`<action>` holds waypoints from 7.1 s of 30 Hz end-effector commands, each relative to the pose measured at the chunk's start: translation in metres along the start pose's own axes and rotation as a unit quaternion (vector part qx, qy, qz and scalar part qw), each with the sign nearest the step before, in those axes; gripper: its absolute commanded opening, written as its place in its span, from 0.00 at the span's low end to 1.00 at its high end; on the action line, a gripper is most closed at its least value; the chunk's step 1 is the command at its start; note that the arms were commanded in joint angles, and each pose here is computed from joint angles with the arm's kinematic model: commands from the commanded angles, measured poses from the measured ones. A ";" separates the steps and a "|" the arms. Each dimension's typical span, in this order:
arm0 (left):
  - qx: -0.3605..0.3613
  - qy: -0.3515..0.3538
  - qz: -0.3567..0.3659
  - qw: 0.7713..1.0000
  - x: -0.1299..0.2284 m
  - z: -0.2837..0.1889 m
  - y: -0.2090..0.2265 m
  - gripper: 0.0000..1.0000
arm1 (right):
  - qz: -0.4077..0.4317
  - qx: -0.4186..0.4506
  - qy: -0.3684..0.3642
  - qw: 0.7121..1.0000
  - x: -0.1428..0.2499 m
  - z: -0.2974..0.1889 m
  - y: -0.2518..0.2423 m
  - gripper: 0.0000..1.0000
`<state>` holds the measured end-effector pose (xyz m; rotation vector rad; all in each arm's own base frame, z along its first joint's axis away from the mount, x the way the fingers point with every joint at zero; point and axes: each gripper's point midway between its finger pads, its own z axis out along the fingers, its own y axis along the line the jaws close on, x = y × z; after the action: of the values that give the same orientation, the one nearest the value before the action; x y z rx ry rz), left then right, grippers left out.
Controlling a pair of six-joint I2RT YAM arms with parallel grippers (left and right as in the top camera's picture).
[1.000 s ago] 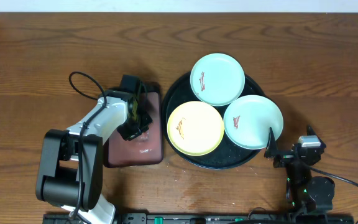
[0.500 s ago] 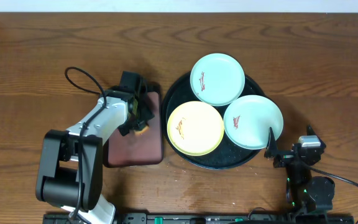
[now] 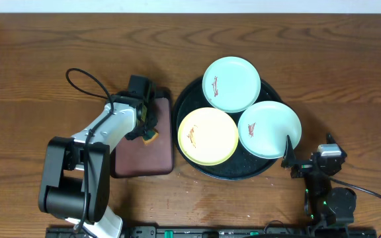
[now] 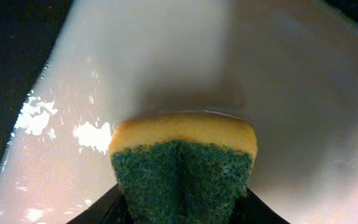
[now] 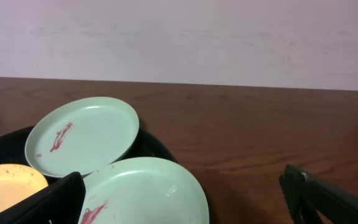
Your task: Clean dirty plates on tray and stack at the side
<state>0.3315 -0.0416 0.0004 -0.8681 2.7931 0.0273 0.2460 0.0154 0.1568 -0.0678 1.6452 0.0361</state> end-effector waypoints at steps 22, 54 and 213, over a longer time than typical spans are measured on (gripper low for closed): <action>0.045 0.061 -0.005 0.997 0.023 -0.004 -0.010 0.08 | -0.003 -0.003 0.001 1.000 0.001 0.000 0.001 0.99; 0.148 -0.168 -0.046 0.974 -0.053 -0.108 -0.005 0.07 | -0.003 -0.003 0.001 1.000 0.001 0.000 0.001 0.99; 0.334 -0.393 0.197 0.833 -0.055 -0.256 -0.020 0.08 | -0.003 -0.003 0.001 1.000 0.001 0.000 0.001 0.99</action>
<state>0.3446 -0.0421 0.1966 -0.1132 2.0917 -0.3833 0.2460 0.0154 0.1568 -0.0678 1.6452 0.0361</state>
